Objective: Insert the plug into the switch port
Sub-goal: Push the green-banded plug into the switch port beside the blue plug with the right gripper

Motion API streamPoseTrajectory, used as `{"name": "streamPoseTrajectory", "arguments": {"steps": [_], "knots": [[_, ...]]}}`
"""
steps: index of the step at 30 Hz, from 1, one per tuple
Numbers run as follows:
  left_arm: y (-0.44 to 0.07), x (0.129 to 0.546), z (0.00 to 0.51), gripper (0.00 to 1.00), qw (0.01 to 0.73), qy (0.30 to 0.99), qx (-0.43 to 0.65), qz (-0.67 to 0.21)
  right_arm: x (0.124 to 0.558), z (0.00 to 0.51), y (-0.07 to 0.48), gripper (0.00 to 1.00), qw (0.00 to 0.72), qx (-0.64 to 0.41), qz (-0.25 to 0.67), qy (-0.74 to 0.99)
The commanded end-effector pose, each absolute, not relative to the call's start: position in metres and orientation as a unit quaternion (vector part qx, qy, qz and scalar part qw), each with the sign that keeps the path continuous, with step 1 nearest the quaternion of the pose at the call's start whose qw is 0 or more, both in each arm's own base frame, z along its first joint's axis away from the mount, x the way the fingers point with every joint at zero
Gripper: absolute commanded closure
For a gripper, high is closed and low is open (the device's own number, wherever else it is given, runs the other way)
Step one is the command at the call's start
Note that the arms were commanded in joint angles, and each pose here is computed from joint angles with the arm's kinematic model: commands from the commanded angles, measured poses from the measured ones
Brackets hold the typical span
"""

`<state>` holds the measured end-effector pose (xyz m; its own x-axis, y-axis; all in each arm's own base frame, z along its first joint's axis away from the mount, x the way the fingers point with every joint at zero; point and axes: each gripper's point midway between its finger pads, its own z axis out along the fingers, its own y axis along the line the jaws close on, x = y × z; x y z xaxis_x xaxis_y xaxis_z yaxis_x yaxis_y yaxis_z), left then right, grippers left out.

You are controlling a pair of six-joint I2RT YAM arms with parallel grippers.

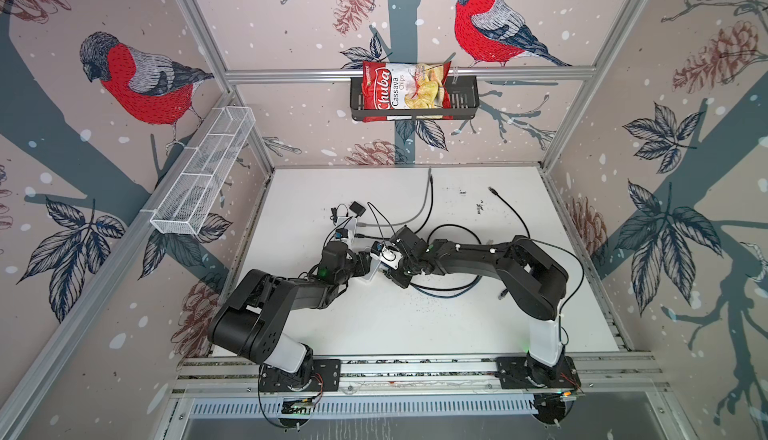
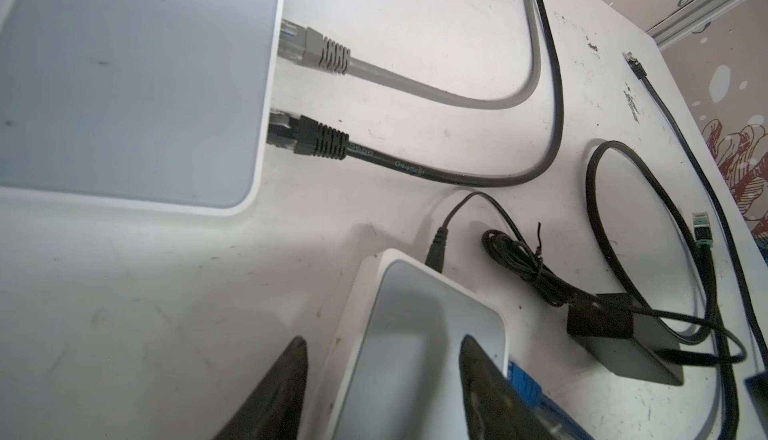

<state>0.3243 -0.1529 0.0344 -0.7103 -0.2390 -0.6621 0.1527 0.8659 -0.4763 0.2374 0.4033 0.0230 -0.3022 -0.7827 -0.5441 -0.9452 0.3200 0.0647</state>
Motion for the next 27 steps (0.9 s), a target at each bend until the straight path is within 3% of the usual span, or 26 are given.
{"name": "streamPoseTrajectory", "arguments": {"steps": [1, 27], "knots": [[-0.161, 0.329, 0.041, 0.43, 0.386, 0.878, -0.017, -0.282, 0.238, 0.020, 0.402, 1.00, 0.211, -0.543, 0.183, 0.792], [-0.174, 0.325, 0.035, 0.47, 0.364, 0.881, 0.020, -0.300, 0.260, 0.032, 0.424, 0.99, 0.272, -0.550, 0.139, 0.778]]}}
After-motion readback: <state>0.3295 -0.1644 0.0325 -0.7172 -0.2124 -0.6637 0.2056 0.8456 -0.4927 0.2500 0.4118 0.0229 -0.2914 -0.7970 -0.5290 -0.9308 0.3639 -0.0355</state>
